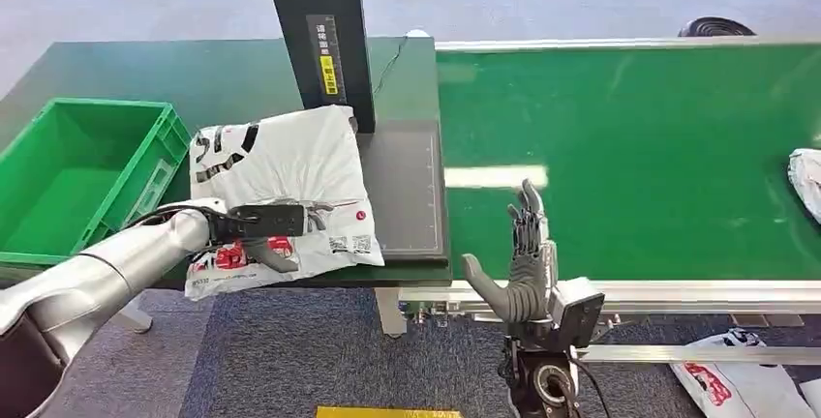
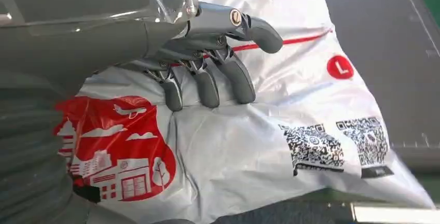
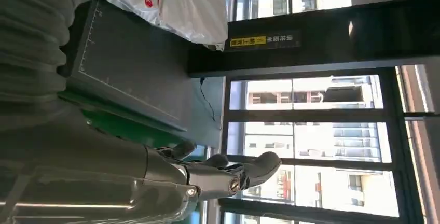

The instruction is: Moved the parcel from conveyor to table for the left to box.

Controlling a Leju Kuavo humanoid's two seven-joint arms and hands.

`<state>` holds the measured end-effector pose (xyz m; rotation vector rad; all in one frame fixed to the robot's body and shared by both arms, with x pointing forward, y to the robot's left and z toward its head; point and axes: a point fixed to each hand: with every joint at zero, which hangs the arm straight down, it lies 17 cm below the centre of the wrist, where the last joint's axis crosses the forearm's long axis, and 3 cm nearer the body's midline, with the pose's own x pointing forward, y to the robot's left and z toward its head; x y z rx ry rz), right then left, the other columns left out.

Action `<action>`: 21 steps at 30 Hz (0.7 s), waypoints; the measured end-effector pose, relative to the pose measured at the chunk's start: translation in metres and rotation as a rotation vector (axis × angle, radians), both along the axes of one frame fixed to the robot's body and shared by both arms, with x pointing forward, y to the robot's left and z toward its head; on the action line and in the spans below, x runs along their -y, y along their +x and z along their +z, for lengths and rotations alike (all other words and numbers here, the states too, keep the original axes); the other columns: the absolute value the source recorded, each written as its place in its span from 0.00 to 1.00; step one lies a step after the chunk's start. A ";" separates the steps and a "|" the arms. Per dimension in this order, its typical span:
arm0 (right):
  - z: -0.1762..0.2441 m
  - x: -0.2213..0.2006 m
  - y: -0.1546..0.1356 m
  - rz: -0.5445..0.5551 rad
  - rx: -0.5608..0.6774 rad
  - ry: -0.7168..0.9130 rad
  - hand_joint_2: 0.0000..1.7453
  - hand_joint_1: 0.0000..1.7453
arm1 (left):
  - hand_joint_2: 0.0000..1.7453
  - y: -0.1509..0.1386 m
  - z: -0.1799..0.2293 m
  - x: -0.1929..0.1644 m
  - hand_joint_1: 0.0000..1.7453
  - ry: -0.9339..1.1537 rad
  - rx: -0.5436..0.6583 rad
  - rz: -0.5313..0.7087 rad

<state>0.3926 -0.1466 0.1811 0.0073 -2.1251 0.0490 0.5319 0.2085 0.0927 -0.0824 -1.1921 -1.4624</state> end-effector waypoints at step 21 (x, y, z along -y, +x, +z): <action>0.001 0.009 -0.011 -0.034 -0.002 -0.011 1.00 0.00 | 1.00 0.020 -0.008 -0.008 0.98 -0.008 0.092 0.144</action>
